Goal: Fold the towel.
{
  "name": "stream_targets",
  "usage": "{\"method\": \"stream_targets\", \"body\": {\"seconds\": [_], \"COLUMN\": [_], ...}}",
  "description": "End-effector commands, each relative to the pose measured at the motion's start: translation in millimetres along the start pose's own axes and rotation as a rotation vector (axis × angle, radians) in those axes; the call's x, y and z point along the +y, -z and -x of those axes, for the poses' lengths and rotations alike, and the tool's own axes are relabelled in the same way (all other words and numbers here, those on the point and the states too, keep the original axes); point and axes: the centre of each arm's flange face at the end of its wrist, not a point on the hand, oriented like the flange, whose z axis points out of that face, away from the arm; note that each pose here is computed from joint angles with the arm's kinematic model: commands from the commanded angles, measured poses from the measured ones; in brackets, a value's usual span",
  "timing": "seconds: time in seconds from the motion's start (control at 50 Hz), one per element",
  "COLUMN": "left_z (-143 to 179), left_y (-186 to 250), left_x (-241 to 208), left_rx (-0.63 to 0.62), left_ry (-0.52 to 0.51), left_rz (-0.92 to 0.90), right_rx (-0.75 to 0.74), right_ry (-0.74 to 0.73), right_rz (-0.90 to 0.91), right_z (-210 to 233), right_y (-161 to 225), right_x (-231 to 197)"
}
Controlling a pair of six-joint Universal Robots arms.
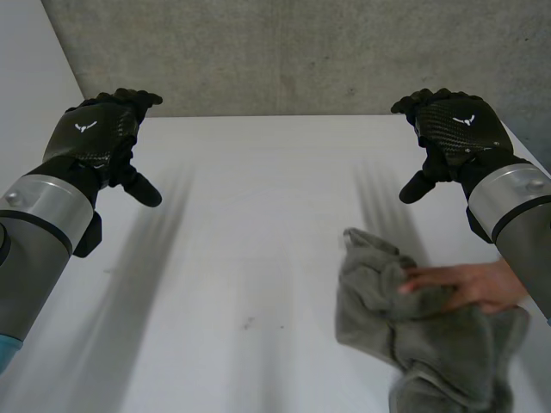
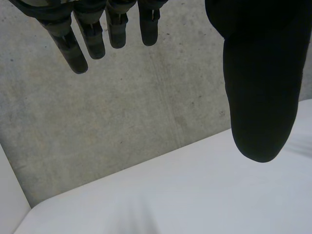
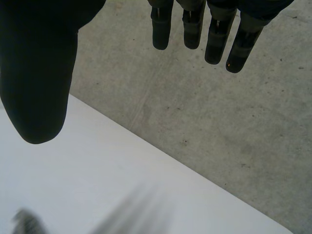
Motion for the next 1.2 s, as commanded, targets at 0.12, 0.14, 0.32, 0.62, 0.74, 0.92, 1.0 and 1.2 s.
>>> {"method": "stream_targets", "body": {"seconds": [0.12, 0.14, 0.32, 0.62, 0.74, 0.92, 1.0, 1.2], "left_z": [-3, -3, -3, -3, -3, -7, -17, -46], "left_y": [2, 2, 2, 2, 1, 2, 5, 13], "left_x": [3, 3, 6, 6, 7, 20, 27, 56], "left_rx": [0.009, 0.009, 0.011, 0.011, 0.011, 0.022, 0.052, 0.145], "left_ry": [0.000, 0.000, -0.002, -0.004, -0.004, 0.000, 0.003, -0.006], "left_rz": [0.008, 0.008, 0.019, 0.021, 0.022, 0.065, 0.089, 0.181], "right_rx": [-0.003, -0.002, -0.005, -0.019, -0.084, -0.066, -0.138, -0.144], "right_ry": [-0.001, 0.000, -0.001, 0.072, 0.214, 0.224, 0.180, 0.200], "right_rz": [0.015, 0.017, 0.027, 0.153, 0.332, 0.498, 0.548, 0.412], "right_z": [1, 1, 1, -5, -3, -25, -19, -13], "right_y": [-2, -1, -3, 0, 13, 23, 31, 12], "right_x": [5, 5, 8, 1, 14, 48, 76, 96]}}
